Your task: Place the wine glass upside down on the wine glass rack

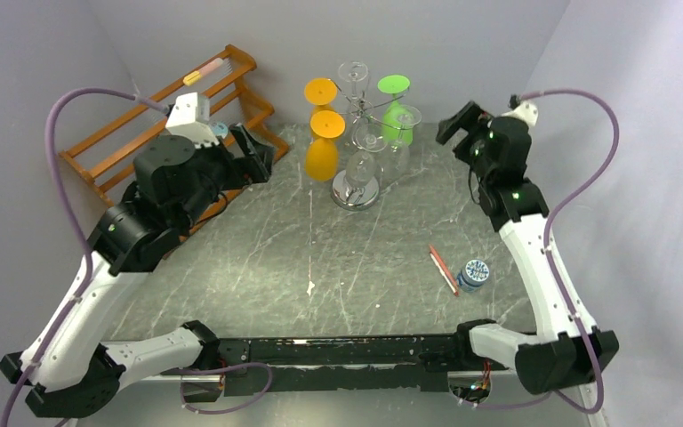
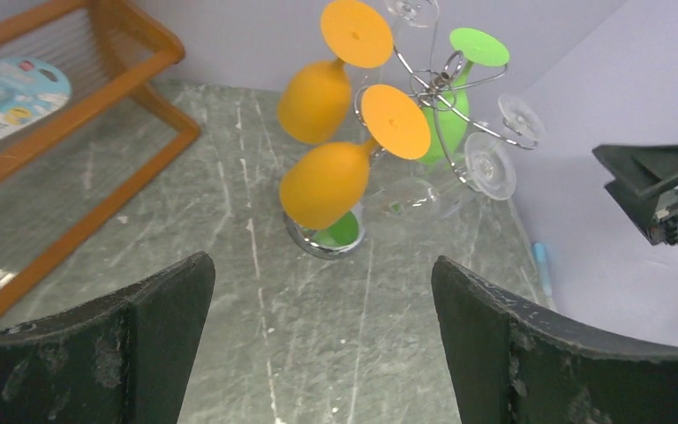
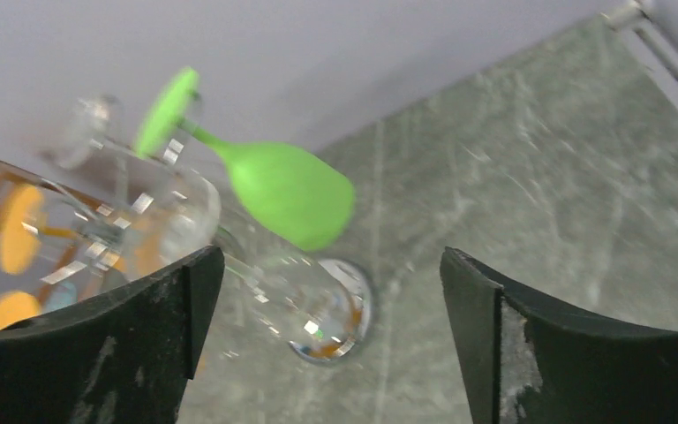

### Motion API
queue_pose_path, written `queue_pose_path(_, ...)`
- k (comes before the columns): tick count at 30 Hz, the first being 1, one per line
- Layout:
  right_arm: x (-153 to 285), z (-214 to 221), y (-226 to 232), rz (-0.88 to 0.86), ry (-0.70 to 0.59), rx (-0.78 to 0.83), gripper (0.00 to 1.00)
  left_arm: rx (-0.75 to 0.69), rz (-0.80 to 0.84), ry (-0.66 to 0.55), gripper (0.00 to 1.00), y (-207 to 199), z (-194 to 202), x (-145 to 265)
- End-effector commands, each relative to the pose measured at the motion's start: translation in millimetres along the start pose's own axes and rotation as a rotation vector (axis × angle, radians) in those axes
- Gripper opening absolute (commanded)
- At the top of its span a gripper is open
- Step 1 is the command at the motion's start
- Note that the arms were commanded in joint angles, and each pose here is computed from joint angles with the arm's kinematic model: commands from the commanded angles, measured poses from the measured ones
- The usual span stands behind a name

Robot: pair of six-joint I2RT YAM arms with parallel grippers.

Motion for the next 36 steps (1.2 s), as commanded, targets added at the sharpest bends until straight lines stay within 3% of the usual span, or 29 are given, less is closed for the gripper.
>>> queue_pose_path(1, 24.7, 26.0, -29.0, 0.129, 0.050, 0.041, 1.00, -0.110, -0.078, 0.018, 0.96, 20.7, -4.5, 25.8)
queue_pose_path(7, 87.8, 49.1, -56.3, 0.213, 0.145, 0.044, 1.00, -0.166, -0.109, -0.006, 0.97, 34.3, -7.9, 44.8)
queue_pose_path(16, 185.3, 3.7, -75.7, 0.239, -0.102, 0.169, 1.00, -0.226, -0.171, -0.036, 0.97, 56.3, -15.5, 79.9)
queue_pose_path(20, 211.7, -10.8, -76.0, 0.216, -0.154, 0.202, 1.00, -0.252, -0.181, -0.052, 0.96, 63.9, -20.1, 95.8)
queue_pose_path(36, 220.2, -16.6, -70.4, 0.157, -0.166, 0.205, 1.00, -0.245, -0.158, -0.079, 0.97, 69.1, -23.1, 111.6)
Point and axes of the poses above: each gripper's point midway between its finger pads, its own x axis back along the fingers, its own y axis along the line the jaws close on, z = x × y, the point moved 9 cm from there along x, back along the fingers, and after that the axes turned 5 degrees about x, right-handed, at the moved point
